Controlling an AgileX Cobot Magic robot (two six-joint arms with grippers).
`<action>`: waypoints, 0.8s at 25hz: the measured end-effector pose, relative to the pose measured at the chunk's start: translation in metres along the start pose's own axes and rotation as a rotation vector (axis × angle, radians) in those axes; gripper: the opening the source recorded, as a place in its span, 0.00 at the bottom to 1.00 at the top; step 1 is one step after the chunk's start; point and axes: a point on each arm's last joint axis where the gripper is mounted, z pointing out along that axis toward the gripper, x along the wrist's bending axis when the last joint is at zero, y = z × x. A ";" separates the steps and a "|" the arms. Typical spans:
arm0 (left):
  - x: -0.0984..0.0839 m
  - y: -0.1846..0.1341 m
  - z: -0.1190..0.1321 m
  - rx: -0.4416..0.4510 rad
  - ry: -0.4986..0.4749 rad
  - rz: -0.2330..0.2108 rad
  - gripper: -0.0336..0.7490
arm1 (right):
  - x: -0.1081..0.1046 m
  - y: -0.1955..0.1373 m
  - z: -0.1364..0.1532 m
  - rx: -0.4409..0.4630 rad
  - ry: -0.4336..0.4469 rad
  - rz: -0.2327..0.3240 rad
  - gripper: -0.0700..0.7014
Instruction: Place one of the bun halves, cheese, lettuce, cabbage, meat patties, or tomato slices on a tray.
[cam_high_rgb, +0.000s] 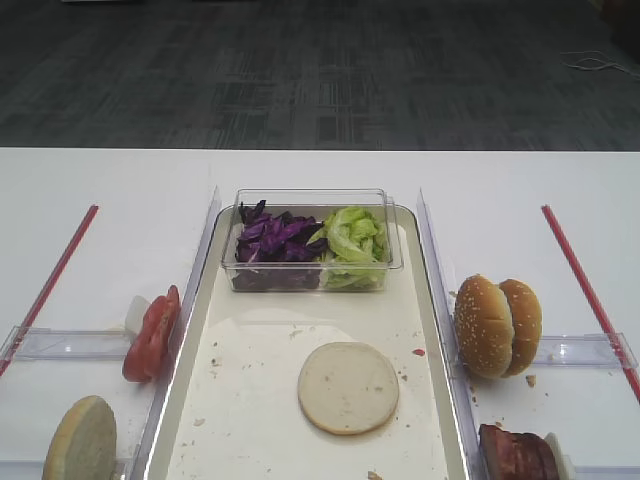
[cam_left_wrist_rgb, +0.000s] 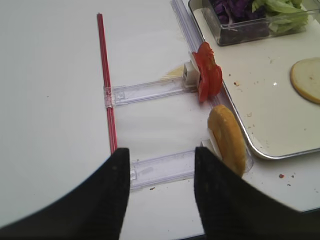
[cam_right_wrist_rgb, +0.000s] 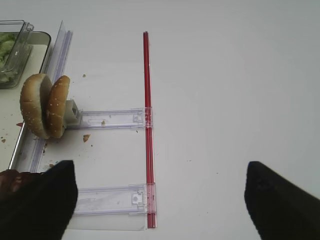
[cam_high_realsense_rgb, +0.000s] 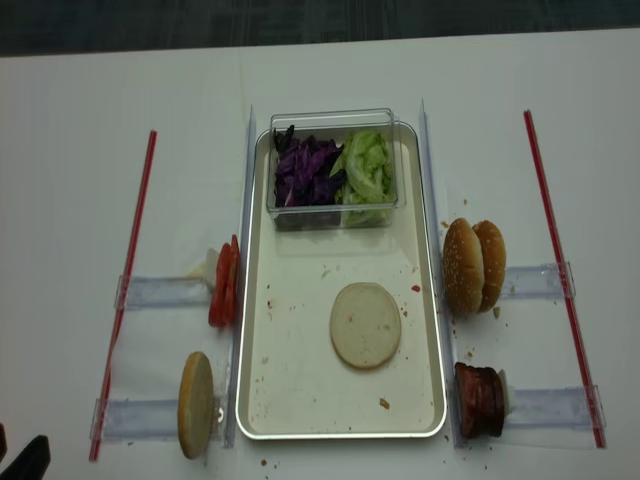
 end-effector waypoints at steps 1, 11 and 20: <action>0.000 0.000 0.000 0.000 0.000 0.000 0.44 | 0.000 0.000 0.000 0.000 0.000 0.000 1.00; 0.000 0.000 0.000 0.000 0.000 0.000 0.44 | 0.000 0.000 0.000 0.000 0.000 -0.002 1.00; 0.000 0.000 0.000 0.000 0.000 0.000 0.44 | 0.000 0.000 0.000 0.000 0.000 -0.002 1.00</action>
